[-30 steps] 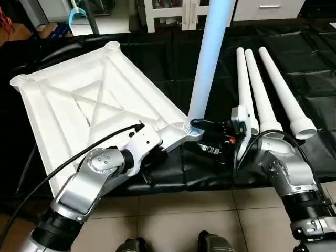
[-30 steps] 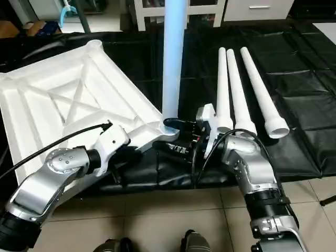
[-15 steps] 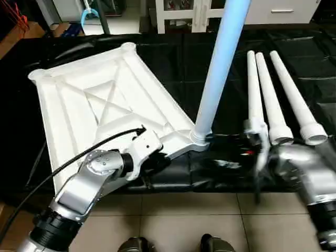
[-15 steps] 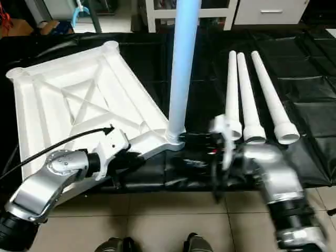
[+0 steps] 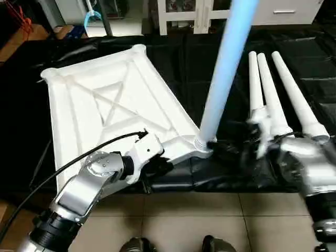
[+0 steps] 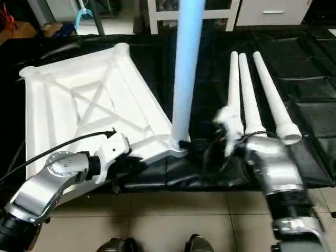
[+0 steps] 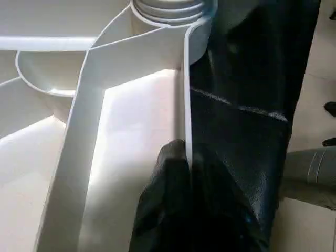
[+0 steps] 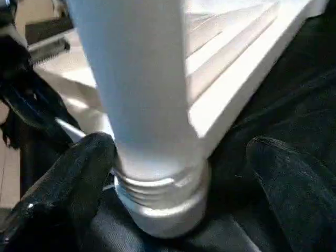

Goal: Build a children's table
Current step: Rotate leg to tighten

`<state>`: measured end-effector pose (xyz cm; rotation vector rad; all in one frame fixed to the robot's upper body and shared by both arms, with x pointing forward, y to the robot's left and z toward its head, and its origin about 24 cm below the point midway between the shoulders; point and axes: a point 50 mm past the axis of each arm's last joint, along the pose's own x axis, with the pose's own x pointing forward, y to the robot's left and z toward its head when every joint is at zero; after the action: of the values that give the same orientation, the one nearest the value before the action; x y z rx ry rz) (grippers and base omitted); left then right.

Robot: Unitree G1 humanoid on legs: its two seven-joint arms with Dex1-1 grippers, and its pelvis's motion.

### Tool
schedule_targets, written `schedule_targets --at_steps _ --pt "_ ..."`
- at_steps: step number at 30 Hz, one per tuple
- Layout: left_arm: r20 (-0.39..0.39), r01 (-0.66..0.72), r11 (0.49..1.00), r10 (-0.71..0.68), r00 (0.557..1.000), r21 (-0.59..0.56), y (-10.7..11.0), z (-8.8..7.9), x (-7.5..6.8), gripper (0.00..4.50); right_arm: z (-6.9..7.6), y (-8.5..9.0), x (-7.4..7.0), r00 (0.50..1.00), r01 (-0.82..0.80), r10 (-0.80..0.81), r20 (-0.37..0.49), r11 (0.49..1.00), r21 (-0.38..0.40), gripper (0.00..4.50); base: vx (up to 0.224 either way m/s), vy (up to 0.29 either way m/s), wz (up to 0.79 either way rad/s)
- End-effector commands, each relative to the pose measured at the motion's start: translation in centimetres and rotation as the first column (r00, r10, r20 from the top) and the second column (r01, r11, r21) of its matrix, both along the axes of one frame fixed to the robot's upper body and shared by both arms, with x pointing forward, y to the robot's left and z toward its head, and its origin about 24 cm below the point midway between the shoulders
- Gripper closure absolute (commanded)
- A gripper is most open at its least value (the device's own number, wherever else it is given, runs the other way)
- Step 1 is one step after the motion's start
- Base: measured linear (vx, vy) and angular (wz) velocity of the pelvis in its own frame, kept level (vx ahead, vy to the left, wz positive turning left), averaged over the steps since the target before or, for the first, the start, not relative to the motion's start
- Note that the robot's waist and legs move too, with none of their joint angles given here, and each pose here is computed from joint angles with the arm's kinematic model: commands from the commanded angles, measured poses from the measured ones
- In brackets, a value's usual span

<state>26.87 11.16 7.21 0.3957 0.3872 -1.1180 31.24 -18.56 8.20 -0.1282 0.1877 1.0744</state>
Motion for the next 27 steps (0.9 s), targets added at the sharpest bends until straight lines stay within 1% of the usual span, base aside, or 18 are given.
schedule_targets --at_steps 1,4,5,8,9,11,12,14,17,18,21,22,23,26,27 --pt "-0.08 0.086 0.996 -0.086 0.993 0.004 -1.2 -1.4 -1.1 4.5 0.3 0.8 0.4 0.999 -0.026 0.027 0.029 0.999 -0.02 0.03 0.0 0.0 0.0" --pt "-0.077 0.086 0.996 -0.085 0.993 0.005 -1.3 -1.4 -1.0 4.5 0.3 1.1 0.8 0.998 -0.023 0.024 0.05 0.999 -0.035 0.03 0.0 0.0 0.0" --pt "-0.076 0.086 0.996 -0.085 0.993 0.005 -1.3 -1.4 -1.0 4.5 0.4 1.1 1.0 0.998 -0.013 0.016 0.06 0.999 -0.041 0.2 0.0 0.0 0.0" --pt "-0.075 0.088 0.996 -0.087 0.993 0.002 -1.4 -1.3 -1.0 4.5 0.5 1.1 1.7 0.995 0.031 -0.027 0.094 0.998 -0.047 0.49 0.0 0.0 0.0" --pt "-0.076 0.089 0.996 -0.089 0.993 0.002 -1.5 -1.3 -1.0 4.5 0.6 1.1 1.8 0.994 0.035 -0.03 0.102 0.998 -0.051 0.49 0.0 0.0 0.0" --pt "-0.077 0.089 0.996 -0.089 0.993 0.0 -1.5 -1.3 -1.0 4.5 0.6 1.1 1.9 0.994 0.036 -0.03 0.104 0.998 -0.049 0.72 0.0 0.0 0.0" --pt "-0.078 0.089 0.996 -0.089 0.993 0.001 -1.5 -1.3 -1.1 4.5 0.4 1.1 1.8 0.995 0.021 -0.015 0.096 0.998 -0.06 0.72 0.0 0.0 0.0" --pt "-0.079 0.088 0.996 -0.087 0.993 0.002 -1.4 -1.3 -1.1 4.5 0.2 1.0 1.6 0.996 0.011 -0.004 0.093 0.997 -0.076 0.95 0.0 0.0 0.0" --pt "-0.078 0.079 0.997 -0.079 0.994 0.005 -1.3 -1.3 -0.9 4.5 -0.1 1.0 1.6 0.996 0.012 -0.005 0.094 0.997 -0.078 1.07 0.0 0.0 0.0" --pt "-0.077 0.076 0.997 -0.075 0.994 0.005 -1.3 -1.4 -0.9 4.5 -0.2 1.0 1.6 0.996 0.014 -0.006 0.094 0.997 -0.078 1.21 0.0 0.0 0.0" --pt "-0.07 0.043 0.999 -0.043 0.997 0.001 -1.4 -1.3 -0.5 4.5 -0.7 1.1 1.9 0.994 0.067 -0.06 0.093 0.995 -0.071 1.43 0.0 0.0 0.0" --pt "-0.061 0.019 1.0 -0.019 0.998 -0.001 -1.5 -1.3 -0.3 4.5 -1.0 1.2 2.1 0.99 0.116 -0.11 0.088 0.991 -0.062 1.5 0.0 0.0 0.0" --pt "-0.061 0.019 1.0 -0.019 0.998 -0.001 -1.5 -1.3 -0.3 4.5 -1.0 1.2 2.1 0.99 0.116 -0.11 0.088 0.991 -0.062 1.6 0.0 0.0 0.0" --pt "-0.035 -0.045 0.999 0.045 0.998 -0.006 -1.7 -1.3 0.4 4.5 -2.0 1.7 2.5 0.974 0.221 -0.218 0.063 0.974 -0.053 1.75 0.0 0.0 0.0" --pt "-0.007 -0.106 0.994 0.106 0.994 -0.008 -1.9 -1.2 1.1 4.5 -3.0 2.5 2.6 0.953 0.303 -0.302 0.03 0.952 -0.047 1.78 0.0 0.0 0.0"
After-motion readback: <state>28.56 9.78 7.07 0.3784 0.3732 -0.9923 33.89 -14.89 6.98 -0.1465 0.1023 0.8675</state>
